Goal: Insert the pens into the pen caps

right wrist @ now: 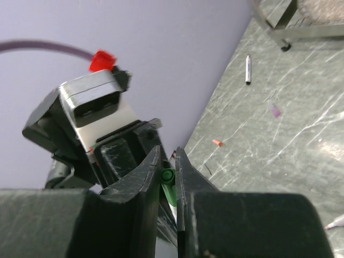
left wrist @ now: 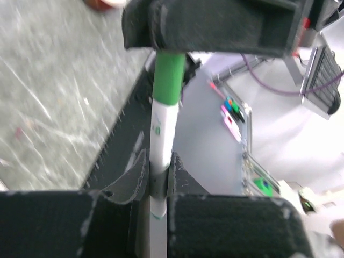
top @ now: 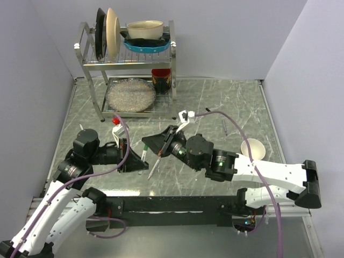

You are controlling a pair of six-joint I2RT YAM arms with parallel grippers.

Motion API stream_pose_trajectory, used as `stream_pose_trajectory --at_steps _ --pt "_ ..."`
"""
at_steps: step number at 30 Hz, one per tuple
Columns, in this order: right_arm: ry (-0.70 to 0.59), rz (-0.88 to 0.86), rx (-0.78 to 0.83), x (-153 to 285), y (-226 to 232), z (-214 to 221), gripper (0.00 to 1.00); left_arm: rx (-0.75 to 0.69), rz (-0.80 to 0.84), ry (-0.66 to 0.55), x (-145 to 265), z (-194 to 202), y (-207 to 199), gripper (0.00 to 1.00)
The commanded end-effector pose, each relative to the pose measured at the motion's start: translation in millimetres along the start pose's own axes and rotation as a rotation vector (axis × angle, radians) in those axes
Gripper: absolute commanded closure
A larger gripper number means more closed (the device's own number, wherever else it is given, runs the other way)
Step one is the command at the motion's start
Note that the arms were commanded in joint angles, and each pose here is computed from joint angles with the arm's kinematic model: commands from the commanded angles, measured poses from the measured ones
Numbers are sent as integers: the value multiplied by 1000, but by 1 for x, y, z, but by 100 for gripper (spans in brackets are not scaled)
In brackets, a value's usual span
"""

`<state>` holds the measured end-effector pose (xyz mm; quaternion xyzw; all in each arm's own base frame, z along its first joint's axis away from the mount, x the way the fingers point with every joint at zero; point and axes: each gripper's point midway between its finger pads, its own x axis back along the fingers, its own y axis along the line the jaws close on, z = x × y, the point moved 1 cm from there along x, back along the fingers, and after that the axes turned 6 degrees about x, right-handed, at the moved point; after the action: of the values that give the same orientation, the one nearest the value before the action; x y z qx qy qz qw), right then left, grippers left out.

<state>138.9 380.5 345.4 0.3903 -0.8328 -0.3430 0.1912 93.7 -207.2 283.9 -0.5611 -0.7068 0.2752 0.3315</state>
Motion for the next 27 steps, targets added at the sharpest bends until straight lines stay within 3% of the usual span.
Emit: stream_pose_trajectory --at_steps 1,7,11,16,22,27 --pt "358 -38 77 39 -6 43 78 -201 -142 -466 18 -107 -1 99" --pt "153 8 98 32 -2 -36 43 -146 -217 -427 19 -92 20 99" --pt "102 51 93 45 -16 -49 32 -77 -315 -403 17 -88 45 99" --pt "43 182 93 73 -57 -52 14 107 -391 -340 1 -74 91 99" --pt "12 372 80 101 -107 -47 11 290 -505 -279 -42 -41 143 99" --pt "-11 446 94 118 -125 -51 11 337 -499 -201 -90 -23 151 99"
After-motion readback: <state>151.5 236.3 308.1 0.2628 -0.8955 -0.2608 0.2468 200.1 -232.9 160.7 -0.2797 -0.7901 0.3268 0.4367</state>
